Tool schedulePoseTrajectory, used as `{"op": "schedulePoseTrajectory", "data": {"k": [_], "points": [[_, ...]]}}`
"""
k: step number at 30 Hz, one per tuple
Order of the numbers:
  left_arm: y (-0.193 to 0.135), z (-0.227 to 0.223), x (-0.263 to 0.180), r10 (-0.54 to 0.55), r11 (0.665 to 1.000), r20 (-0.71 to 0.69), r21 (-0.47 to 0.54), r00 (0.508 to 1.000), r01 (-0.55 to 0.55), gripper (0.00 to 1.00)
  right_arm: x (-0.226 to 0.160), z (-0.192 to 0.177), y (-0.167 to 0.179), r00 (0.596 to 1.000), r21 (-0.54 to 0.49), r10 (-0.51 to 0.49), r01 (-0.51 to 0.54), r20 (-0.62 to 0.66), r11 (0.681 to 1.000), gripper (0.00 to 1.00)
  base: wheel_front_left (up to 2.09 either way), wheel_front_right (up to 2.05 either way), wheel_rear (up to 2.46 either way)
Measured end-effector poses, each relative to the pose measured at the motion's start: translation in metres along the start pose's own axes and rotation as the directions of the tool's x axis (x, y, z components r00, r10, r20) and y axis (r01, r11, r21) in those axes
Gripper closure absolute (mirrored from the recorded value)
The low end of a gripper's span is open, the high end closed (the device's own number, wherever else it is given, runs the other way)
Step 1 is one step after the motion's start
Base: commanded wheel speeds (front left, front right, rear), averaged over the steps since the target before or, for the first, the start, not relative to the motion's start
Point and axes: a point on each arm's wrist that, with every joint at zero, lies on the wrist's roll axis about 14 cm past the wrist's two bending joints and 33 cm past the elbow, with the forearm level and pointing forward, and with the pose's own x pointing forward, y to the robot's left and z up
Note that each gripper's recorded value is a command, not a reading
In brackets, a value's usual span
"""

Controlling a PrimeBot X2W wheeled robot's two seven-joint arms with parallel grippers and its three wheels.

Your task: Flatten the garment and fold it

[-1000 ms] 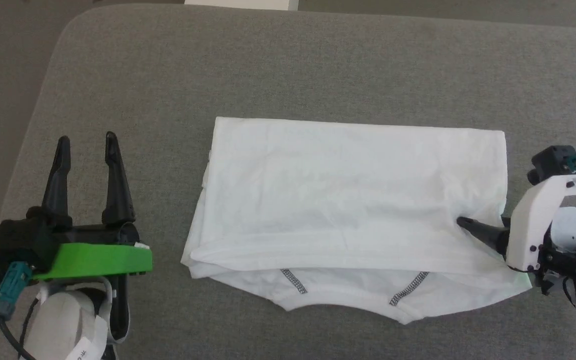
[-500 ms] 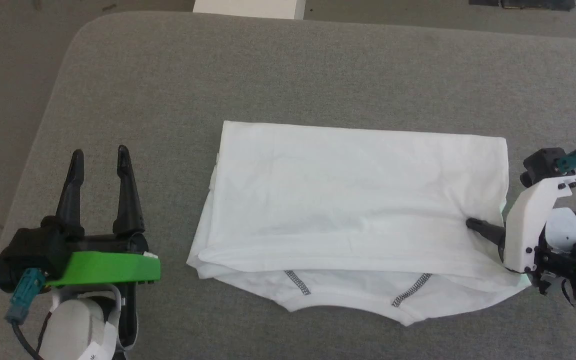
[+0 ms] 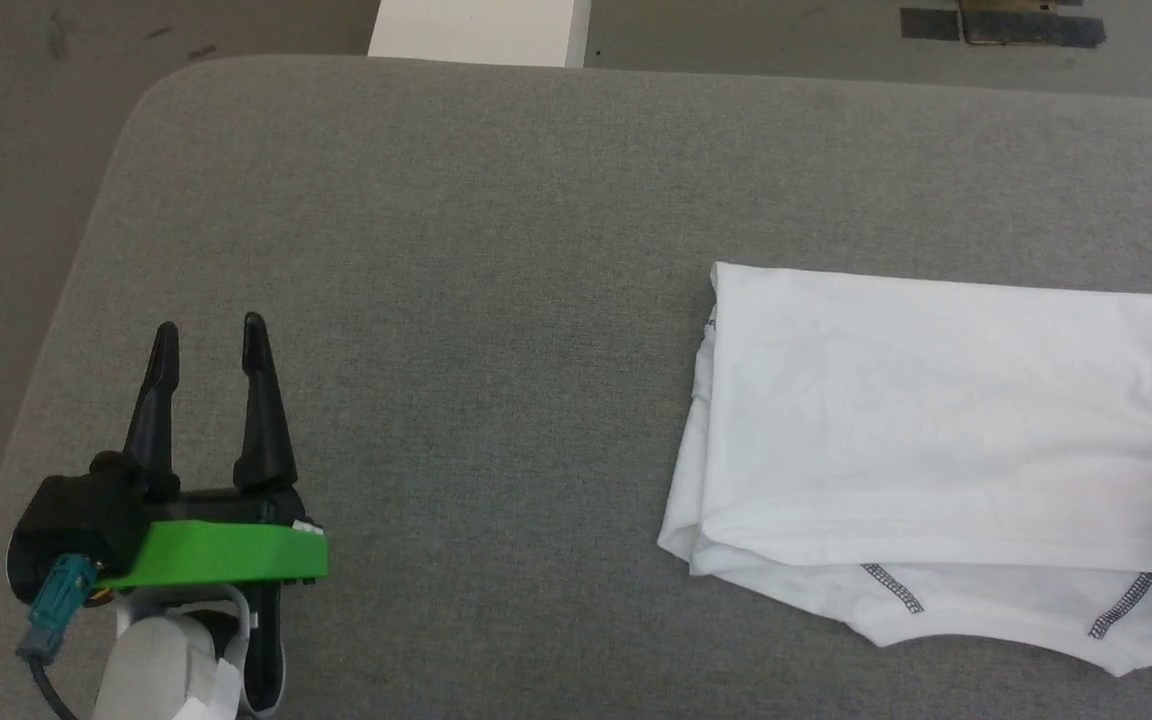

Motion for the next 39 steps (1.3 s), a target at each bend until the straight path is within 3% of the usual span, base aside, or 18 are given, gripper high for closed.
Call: {"op": "schedulePoseTrajectory", "data": {"k": [7, 17, 30, 39], "points": [[-0.001, 0.004, -0.010, 0.002, 1.000, 0.004, -0.012, 1.000, -0.001, 0.00, -0.032, 0.027, 0.030, 0.996, -0.142, 0.030, -0.018, 0.084, 0.990, 1.00, 0.00, 0.00, 0.00], [-0.008, 0.012, -0.017, -0.011, 0.999, 0.024, -0.039, 1.000, 0.012, 0.00, -0.089, 0.045, 0.093, 0.972, -0.347, 0.201, -0.147, 0.125, 0.926, 1.00, 0.00, 0.00, 0.00], [-0.002, -0.002, -0.024, 0.002, 0.999, -0.024, -0.036, 1.000, -0.003, 0.00, -0.070, 0.041, 0.208, 0.903, -0.483, 0.429, -0.361, 0.035, 0.798, 1.00, 0.00, 0.00, 0.00], [0.006, -0.011, -0.027, 0.024, 0.999, -0.055, -0.024, 0.998, -0.025, 0.00, -0.035, 0.027, 0.247, 0.886, -0.492, 0.461, -0.425, -0.053, 0.760, 1.00, 0.00, 0.00, 0.00]]}}
